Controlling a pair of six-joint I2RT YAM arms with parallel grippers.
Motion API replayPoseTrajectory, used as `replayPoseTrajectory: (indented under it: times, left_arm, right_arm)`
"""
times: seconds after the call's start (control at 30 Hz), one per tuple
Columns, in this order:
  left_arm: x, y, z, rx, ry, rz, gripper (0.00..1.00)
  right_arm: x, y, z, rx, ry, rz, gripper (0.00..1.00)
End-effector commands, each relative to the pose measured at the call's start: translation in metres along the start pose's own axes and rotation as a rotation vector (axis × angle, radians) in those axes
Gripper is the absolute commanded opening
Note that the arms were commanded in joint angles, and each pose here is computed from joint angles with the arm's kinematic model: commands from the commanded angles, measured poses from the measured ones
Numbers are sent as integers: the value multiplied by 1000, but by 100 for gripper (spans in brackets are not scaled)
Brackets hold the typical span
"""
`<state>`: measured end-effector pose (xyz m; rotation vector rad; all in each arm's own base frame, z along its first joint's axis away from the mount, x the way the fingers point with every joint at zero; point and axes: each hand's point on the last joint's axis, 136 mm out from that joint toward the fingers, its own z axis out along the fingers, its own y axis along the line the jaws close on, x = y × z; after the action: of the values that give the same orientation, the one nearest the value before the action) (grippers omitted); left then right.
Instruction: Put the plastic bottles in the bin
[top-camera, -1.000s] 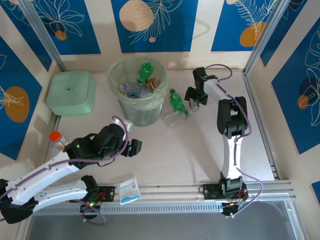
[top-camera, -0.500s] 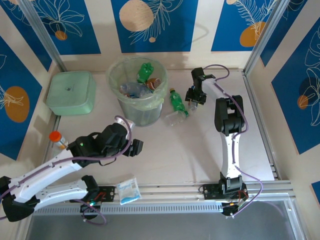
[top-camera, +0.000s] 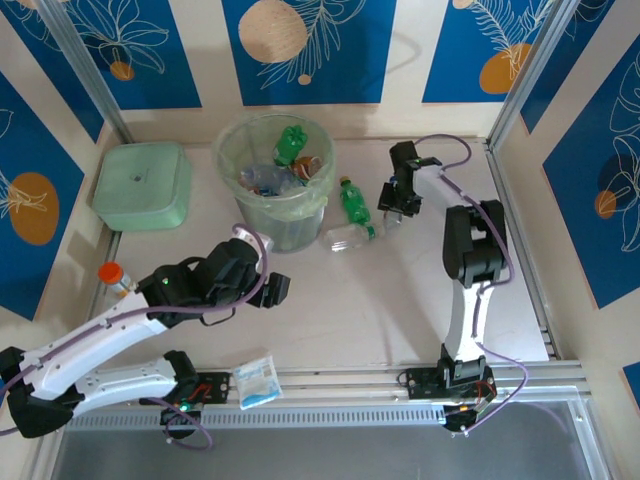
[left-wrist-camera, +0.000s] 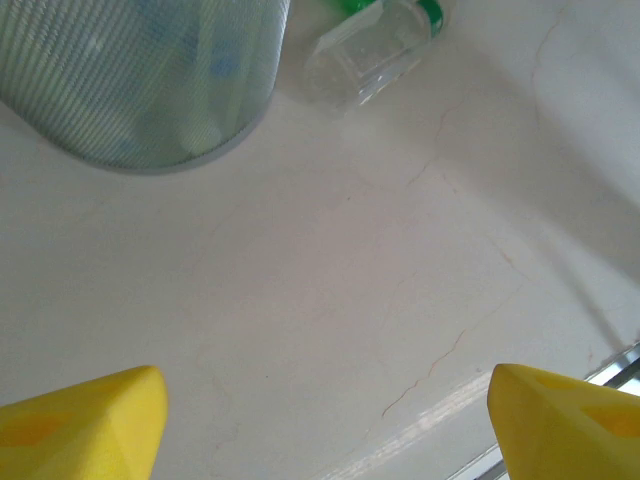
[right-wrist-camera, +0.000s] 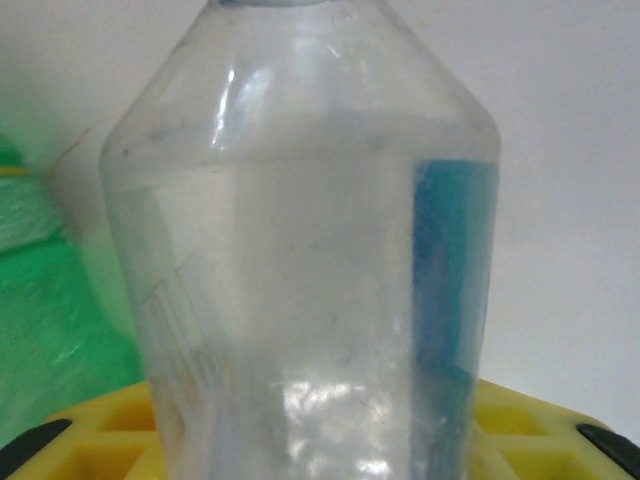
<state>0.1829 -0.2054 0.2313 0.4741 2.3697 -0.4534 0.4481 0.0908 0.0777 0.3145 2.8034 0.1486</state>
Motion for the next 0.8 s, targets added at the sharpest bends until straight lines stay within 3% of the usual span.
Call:
replayPoseTrajectory:
  times: [0.0,0.27,0.53,0.77]
  left_arm:
    - [-25,-5,-22,24,-52,-18,84]
    - [-72,-29,-55,103,-102,-26,83]
    - [-111,-42,-60,166,-98,-22,85]
    - [-134,-60,-49,278,-94,-29,94]
  right_arm:
    - [-5,17,-64,-73,-148,-15,45]
    - [59,48,-168,-313,-322,-120,44]
    - [142,104,-256,-659,-403,-393,42]
    - [192,144,-287,-780,-368,-597,42]
